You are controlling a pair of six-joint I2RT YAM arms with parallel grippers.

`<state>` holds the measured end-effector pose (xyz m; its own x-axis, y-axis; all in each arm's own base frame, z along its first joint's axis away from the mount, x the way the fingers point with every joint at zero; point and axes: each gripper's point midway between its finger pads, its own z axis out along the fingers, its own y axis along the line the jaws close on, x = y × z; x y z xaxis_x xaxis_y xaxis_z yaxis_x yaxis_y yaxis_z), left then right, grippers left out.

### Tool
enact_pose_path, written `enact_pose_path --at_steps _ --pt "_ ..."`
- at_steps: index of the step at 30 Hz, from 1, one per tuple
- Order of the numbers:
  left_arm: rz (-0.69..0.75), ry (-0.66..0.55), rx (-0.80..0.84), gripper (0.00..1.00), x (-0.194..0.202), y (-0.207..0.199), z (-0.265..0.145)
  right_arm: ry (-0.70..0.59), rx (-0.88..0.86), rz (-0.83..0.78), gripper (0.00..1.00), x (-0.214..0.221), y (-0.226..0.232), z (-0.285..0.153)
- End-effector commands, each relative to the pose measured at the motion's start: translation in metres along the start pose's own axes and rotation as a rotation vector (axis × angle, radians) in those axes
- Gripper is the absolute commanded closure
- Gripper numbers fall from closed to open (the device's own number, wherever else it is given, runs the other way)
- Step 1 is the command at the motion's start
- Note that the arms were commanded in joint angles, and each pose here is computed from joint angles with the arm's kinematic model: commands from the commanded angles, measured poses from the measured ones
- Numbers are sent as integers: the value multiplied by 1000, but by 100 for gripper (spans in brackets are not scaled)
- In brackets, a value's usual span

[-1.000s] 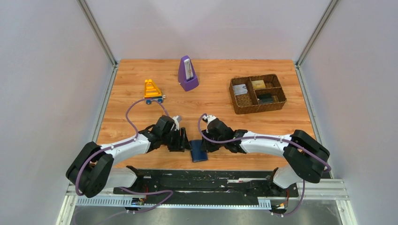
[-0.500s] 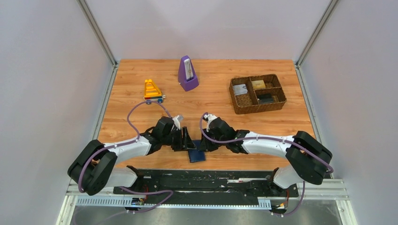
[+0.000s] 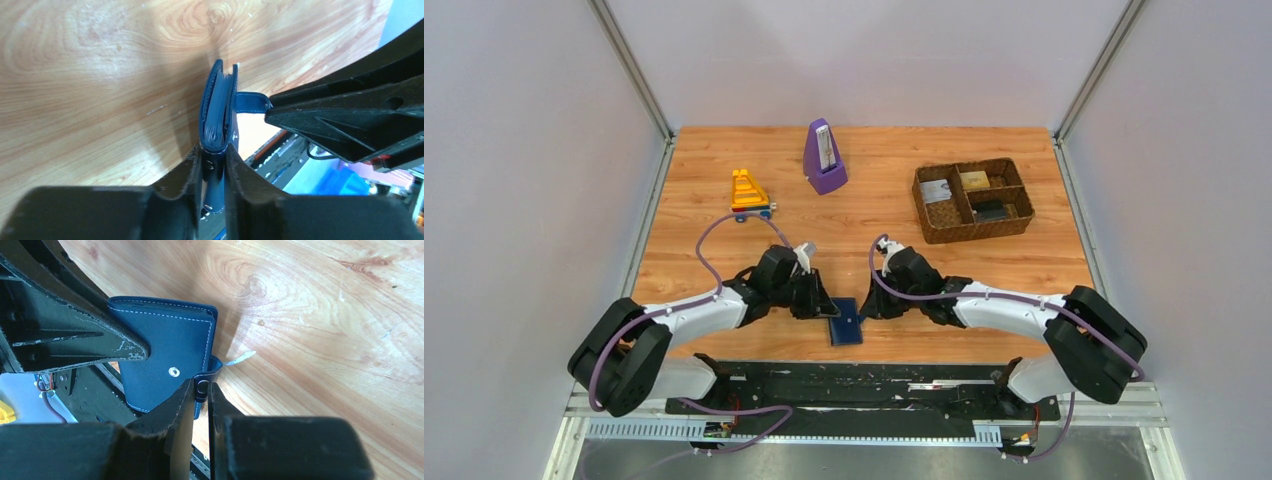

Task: Take the credit cards out of the card holder
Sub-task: Open the card holder at the center of the board.

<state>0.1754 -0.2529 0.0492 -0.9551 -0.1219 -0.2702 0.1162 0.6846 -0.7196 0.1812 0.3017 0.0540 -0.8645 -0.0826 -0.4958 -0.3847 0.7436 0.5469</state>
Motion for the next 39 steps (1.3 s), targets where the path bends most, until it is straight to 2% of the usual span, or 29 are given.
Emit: enact_pose_path --at_steps 1,2,3,5,10,15,20,39 --pt "58 -7 -171 64 -7 25 -5 -50 -11 16 100 -15 4 -9" --pt "58 -8 -209 58 -7 30 -8 -49 -12 18 100 -15 5 -10" --pt "78 -26 -212 47 -13 25 -11 -52 -18 21 100 -16 7 -12" --pt "90 -33 -260 35 -16 28 -20 -52 -46 28 100 -17 14 -15" --pt "129 -53 -238 20 -25 14 -30 -66 -212 60 100 -27 51 -29" --pt "145 -44 -148 15 -25 -10 -31 -115 -291 61 100 -43 73 -44" --pt "142 -63 -99 12 -27 -20 -33 -124 -289 58 100 -47 74 -45" --pt "153 -78 9 10 -28 -42 -38 -108 -322 59 100 -46 81 -45"
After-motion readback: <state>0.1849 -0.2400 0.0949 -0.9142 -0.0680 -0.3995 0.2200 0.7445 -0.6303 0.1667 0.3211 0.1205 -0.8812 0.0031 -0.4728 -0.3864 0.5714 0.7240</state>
